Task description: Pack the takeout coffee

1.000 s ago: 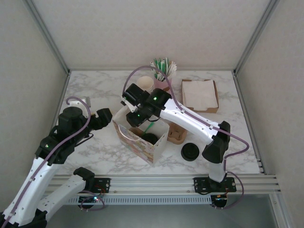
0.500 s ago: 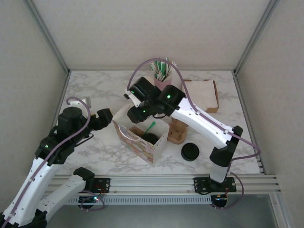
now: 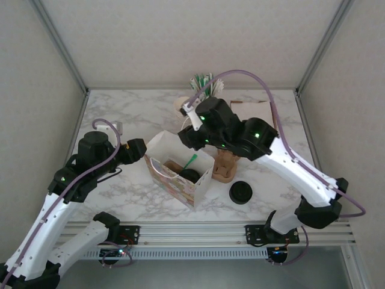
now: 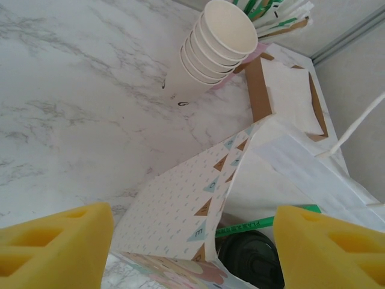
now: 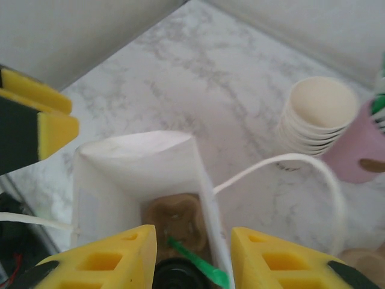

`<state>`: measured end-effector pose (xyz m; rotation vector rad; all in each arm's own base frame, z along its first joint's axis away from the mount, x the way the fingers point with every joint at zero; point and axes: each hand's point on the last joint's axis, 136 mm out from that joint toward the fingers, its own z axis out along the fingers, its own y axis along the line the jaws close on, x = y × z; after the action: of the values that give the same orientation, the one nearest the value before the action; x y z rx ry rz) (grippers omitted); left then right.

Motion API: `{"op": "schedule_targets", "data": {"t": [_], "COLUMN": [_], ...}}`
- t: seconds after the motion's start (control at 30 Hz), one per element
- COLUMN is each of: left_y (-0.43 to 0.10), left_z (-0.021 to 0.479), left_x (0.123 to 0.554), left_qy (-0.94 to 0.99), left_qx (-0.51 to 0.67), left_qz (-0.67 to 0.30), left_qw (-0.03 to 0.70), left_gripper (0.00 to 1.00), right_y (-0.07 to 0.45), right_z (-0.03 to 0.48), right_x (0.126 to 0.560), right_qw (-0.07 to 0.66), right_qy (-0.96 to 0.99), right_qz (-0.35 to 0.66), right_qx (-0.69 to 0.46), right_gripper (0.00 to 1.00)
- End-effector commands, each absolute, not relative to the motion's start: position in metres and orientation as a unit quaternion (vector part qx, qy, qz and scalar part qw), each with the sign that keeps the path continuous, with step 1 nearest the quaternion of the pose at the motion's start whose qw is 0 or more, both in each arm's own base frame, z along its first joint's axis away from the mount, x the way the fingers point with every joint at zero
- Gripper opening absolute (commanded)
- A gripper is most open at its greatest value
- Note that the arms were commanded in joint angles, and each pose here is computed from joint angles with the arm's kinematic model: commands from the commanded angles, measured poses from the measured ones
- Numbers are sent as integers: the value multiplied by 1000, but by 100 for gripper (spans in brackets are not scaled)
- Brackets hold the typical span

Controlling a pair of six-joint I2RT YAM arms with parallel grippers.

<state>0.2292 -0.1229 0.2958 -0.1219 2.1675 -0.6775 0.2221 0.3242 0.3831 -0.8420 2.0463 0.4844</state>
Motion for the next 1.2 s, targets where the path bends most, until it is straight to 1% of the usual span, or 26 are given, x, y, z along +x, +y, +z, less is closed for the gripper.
{"op": "schedule_targets", "data": {"t": [0.0, 0.13, 0.27, 0.3, 0.53, 0.6, 0.7, 0.77, 0.87, 1.0, 1.17], "left_y": [-127, -124, -124, -124, -121, -121, -120, -120, -119, -117, -116], "left_z": [307, 309, 313, 313, 311, 311, 310, 310, 309, 308, 310], "left_x": [225, 225, 224, 223, 222, 222, 222, 222, 221, 220, 219], "left_qy": [857, 855, 852, 852, 854, 854, 856, 857, 857, 859, 859], "left_qx": [-29, -32, -35, -34, -37, -37, -34, -33, -31, -29, -29], "left_qz": [-281, -279, -282, -281, -276, -275, -271, -269, -266, -262, -260], "left_qw": [431, 436, 439, 439, 440, 440, 439, 439, 439, 440, 441], "left_gripper": [68, 67, 66, 66, 65, 65, 64, 64, 65, 65, 65], "right_y": [300, 271, 245, 238, 180, 162, 137, 123, 103, 79, 65], "right_z": [419, 432, 437, 437, 423, 419, 408, 396, 370, 315, 241], "right_x": [238, 243, 254, 257, 297, 311, 331, 346, 371, 410, 453], "right_qw": [516, 561, 584, 587, 582, 585, 581, 570, 542, 478, 389], "right_qy": [793, 781, 780, 781, 804, 806, 811, 820, 839, 875, 915], "right_qz": [171, 150, 116, 109, 82, 76, 59, 43, 18, -11, 0], "right_qx": [-275, -229, -191, -183, -86, -49, -5, 16, 43, 78, 107], "right_gripper": [39, 41, 42, 44, 45, 48, 57, 61, 62, 62, 61]}}
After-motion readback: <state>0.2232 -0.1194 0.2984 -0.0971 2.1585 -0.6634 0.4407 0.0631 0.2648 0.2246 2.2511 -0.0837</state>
